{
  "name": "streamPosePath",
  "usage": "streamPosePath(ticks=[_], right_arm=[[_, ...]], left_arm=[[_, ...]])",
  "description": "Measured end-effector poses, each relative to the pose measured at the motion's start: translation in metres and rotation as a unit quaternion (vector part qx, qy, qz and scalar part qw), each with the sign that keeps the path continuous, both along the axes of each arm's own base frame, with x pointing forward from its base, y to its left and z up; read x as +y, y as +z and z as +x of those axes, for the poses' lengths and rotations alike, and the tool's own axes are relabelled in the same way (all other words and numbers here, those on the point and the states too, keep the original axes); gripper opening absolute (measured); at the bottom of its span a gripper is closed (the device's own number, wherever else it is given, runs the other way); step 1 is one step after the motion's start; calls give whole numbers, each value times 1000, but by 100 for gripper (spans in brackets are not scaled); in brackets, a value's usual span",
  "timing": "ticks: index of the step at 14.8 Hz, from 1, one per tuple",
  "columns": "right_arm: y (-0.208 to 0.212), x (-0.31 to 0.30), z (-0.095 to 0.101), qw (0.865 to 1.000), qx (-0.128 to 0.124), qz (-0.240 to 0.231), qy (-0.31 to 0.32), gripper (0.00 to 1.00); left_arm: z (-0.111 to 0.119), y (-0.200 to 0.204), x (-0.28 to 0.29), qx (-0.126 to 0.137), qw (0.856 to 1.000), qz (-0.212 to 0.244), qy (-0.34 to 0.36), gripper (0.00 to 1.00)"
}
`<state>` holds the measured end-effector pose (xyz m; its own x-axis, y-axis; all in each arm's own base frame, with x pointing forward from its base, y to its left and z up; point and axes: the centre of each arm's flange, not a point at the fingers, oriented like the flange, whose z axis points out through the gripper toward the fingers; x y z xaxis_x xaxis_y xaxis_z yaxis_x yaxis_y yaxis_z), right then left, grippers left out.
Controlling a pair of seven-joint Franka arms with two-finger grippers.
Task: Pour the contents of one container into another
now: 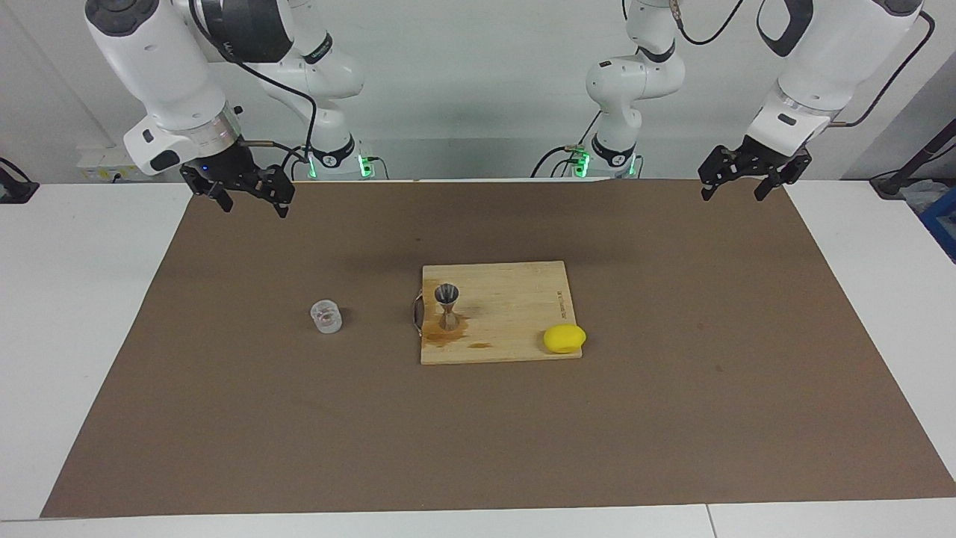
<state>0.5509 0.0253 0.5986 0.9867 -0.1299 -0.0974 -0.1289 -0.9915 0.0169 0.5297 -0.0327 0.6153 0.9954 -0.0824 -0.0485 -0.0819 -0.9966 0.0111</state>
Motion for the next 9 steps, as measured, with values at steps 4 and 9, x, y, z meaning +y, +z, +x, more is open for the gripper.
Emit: streamPosePath(ticks=[4,9], right_arm=[[0,-2,0,1000,0,0,3,100],[0,-6,0,1000,0,0,0,100]], left_arm=[[0,0,0,0,1000,0,0,100],[0,0,0,0,1000,0,0,100]])
